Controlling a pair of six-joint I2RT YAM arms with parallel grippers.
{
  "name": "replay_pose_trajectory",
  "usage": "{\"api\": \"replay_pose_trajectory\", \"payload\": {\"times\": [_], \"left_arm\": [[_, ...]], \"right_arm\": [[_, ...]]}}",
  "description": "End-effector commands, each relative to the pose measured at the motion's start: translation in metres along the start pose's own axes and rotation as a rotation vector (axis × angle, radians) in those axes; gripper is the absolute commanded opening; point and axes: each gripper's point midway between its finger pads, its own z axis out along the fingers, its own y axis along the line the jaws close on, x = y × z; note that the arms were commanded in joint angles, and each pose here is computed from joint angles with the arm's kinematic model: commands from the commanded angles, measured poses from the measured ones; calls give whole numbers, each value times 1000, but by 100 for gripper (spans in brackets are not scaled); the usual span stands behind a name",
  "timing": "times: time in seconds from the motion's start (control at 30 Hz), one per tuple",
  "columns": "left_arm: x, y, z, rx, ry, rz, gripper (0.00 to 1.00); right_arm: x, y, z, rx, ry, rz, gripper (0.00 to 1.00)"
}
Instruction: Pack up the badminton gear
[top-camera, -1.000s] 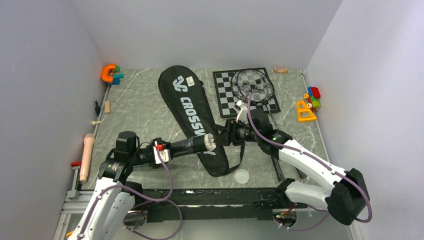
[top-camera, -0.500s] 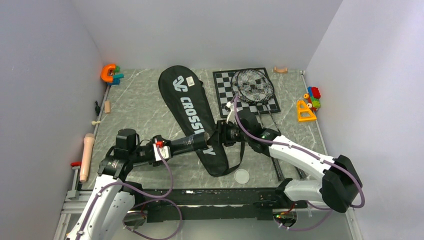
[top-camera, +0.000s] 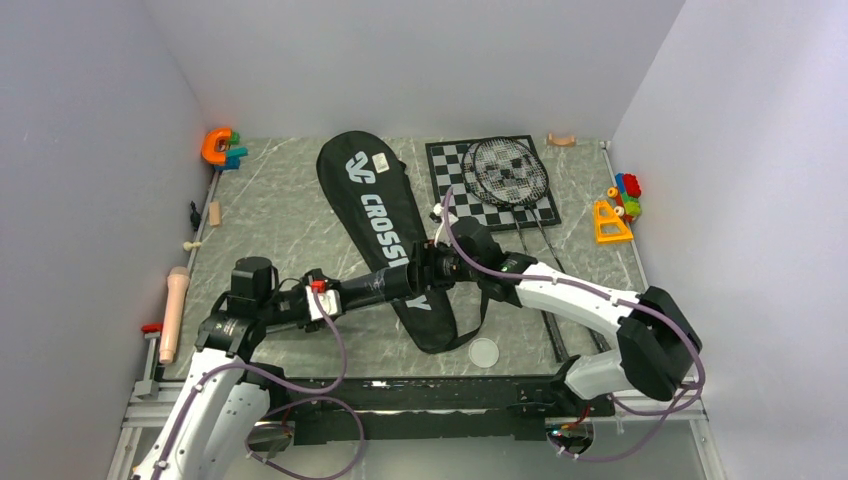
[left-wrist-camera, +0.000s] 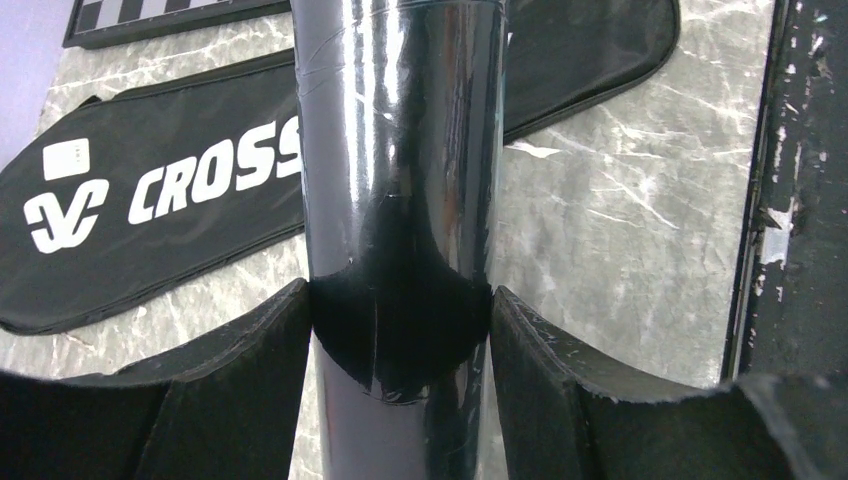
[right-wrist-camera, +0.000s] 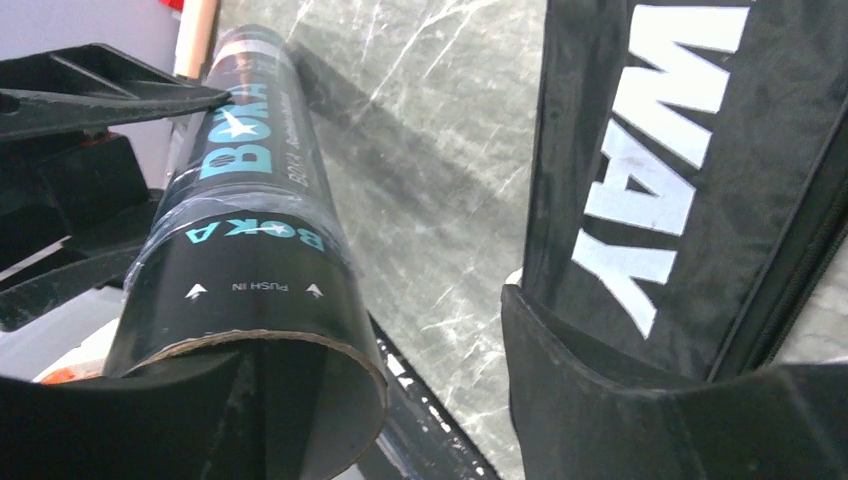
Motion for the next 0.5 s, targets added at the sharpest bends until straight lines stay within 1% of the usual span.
{"api": "replay_pose_trajectory", "payload": {"times": [0.0, 0.1, 0.2, 0.33, 0.47], "left_arm": [[-36, 14, -3, -16, -117, 84, 0], [-31, 12, -2, -15, -104, 83, 0], [-22, 8, 0, -8, -84, 85, 0], [-14, 4, 1, -3, -66, 97, 0], [-8, 2, 3, 2, -51, 101, 0]], "right_arm": [[-27, 28, 4, -67, -68, -36, 70], [-37, 32, -7, -48, -98, -41, 76], [-53, 31, -34, -27, -160, -42, 79], [-71, 15, -79, 25, -254, -26, 81], [-63, -10, -115, 92, -286, 7, 84]]}}
